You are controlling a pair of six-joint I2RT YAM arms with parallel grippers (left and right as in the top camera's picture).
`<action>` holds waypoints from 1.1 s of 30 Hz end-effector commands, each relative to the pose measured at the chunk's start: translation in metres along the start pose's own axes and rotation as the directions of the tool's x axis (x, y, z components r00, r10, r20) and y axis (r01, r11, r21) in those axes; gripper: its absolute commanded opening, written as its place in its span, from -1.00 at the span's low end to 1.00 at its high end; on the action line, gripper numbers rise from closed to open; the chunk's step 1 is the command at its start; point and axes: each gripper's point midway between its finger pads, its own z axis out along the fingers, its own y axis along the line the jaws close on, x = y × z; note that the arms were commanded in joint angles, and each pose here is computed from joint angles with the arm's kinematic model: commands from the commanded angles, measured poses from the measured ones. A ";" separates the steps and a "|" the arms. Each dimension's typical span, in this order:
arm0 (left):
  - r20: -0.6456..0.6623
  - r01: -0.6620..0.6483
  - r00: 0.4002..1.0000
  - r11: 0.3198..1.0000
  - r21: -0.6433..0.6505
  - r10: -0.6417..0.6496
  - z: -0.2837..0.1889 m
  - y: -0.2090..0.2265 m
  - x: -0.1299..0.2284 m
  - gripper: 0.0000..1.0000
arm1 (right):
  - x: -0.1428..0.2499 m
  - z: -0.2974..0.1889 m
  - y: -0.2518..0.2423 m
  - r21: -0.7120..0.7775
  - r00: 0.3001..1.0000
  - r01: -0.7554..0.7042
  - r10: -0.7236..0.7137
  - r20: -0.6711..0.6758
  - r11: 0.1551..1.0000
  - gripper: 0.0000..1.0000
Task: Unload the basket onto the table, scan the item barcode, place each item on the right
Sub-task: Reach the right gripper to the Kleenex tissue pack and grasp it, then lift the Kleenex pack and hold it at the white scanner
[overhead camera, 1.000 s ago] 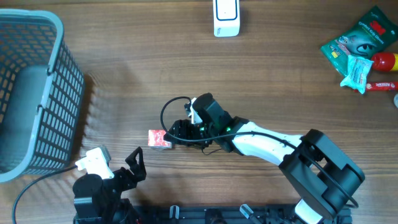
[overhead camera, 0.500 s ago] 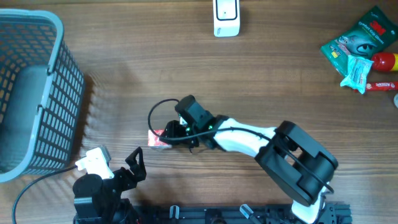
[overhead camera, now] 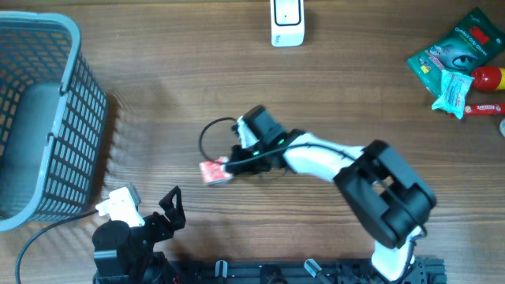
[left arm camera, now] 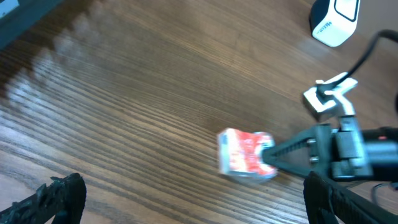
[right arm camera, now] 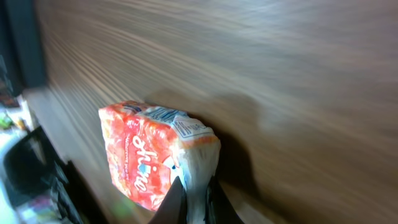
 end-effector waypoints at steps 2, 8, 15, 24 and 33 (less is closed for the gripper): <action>0.003 0.003 1.000 1.000 0.017 -0.003 -0.001 -0.003 0.000 1.00 | -0.020 -0.070 -0.017 0.015 0.887 0.459 -0.460 0.034 0.888 -0.70; 0.003 0.002 1.000 1.000 0.017 -0.002 -0.001 -0.003 0.000 1.00 | -0.055 -0.157 -0.044 0.375 0.926 0.328 -0.374 0.056 0.867 0.71; 0.003 0.003 1.000 1.000 0.017 -0.003 -0.001 -0.003 0.000 1.00 | -0.055 -0.180 -0.016 0.141 0.839 -0.498 0.435 0.328 0.856 0.99; 0.003 0.003 1.000 1.000 0.017 -0.003 -0.001 -0.003 0.000 1.00 | 0.004 -0.133 -0.037 0.117 0.467 -0.884 0.841 0.274 0.453 0.55; 0.003 0.003 1.000 1.000 0.017 -0.003 -0.001 -0.003 0.000 1.00 | -0.002 -0.074 -0.022 0.056 0.540 -0.835 0.795 0.278 0.547 0.33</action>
